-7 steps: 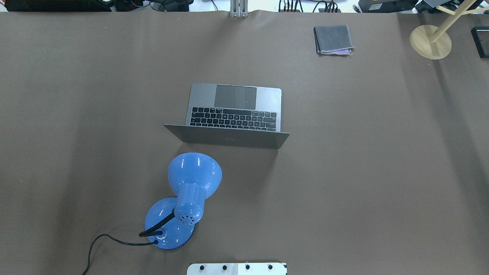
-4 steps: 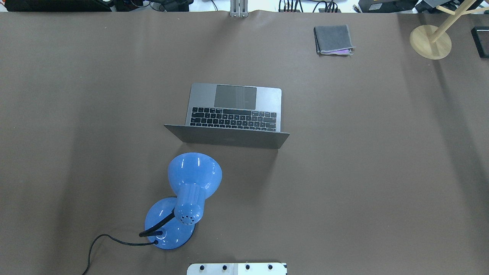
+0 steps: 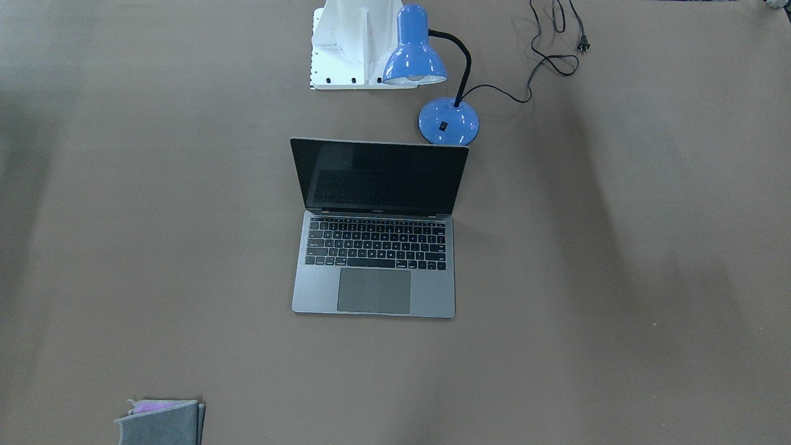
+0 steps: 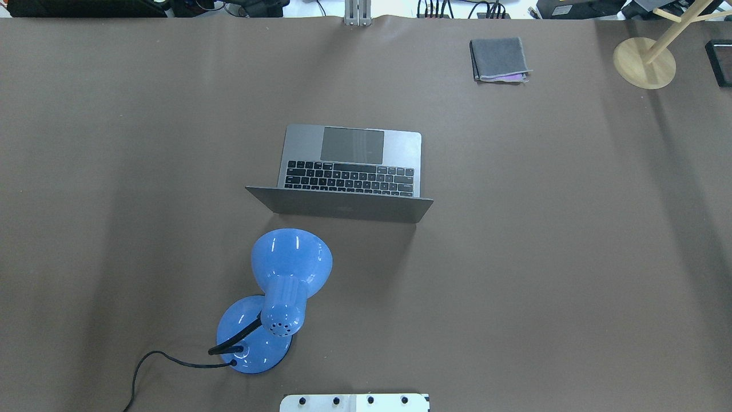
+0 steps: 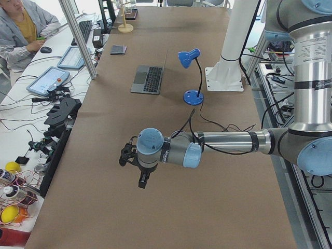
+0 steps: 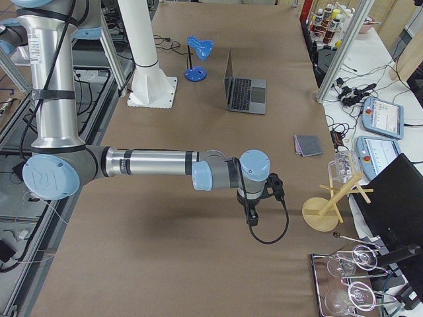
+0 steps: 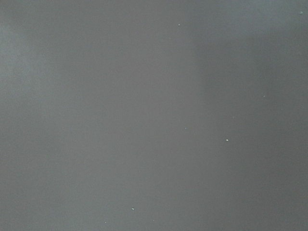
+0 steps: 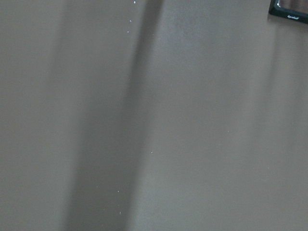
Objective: Close laptop
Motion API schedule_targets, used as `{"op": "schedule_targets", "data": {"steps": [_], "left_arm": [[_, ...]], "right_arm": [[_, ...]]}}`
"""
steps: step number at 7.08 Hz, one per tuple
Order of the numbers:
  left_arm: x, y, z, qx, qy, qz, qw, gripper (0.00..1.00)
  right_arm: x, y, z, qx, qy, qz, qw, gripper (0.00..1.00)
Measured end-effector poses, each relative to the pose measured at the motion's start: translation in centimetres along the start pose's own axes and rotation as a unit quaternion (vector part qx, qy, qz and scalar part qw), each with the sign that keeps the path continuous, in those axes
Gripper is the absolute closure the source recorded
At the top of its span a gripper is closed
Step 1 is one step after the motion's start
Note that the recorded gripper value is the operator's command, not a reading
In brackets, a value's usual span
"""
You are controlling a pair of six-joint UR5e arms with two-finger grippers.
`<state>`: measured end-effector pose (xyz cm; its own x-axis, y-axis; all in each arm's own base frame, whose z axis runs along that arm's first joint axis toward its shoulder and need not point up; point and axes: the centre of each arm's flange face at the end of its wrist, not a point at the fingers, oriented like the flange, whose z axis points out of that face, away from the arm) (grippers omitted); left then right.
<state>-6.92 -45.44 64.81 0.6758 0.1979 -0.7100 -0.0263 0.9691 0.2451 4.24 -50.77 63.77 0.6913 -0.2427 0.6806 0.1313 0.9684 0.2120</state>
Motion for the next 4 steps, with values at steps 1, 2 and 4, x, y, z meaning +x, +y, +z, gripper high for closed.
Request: {"op": "schedule_targets", "data": {"steps": [1,2,4], "left_arm": [[0.09,-0.11,-0.08,0.001,0.001,0.001,1.0,0.03],[0.15,-0.13,-0.11,0.001,0.001,0.003,1.0,0.03],[0.37,-0.1,-0.07,-0.001,0.002,0.006,1.0,0.02]], "right_arm": [[0.01,0.09,0.04,0.0,-0.001,0.001,1.0,0.0],[0.02,0.12,0.05,-0.001,-0.001,0.001,1.0,0.0],[0.04,0.15,0.07,-0.001,-0.001,0.001,1.0,0.0]]}}
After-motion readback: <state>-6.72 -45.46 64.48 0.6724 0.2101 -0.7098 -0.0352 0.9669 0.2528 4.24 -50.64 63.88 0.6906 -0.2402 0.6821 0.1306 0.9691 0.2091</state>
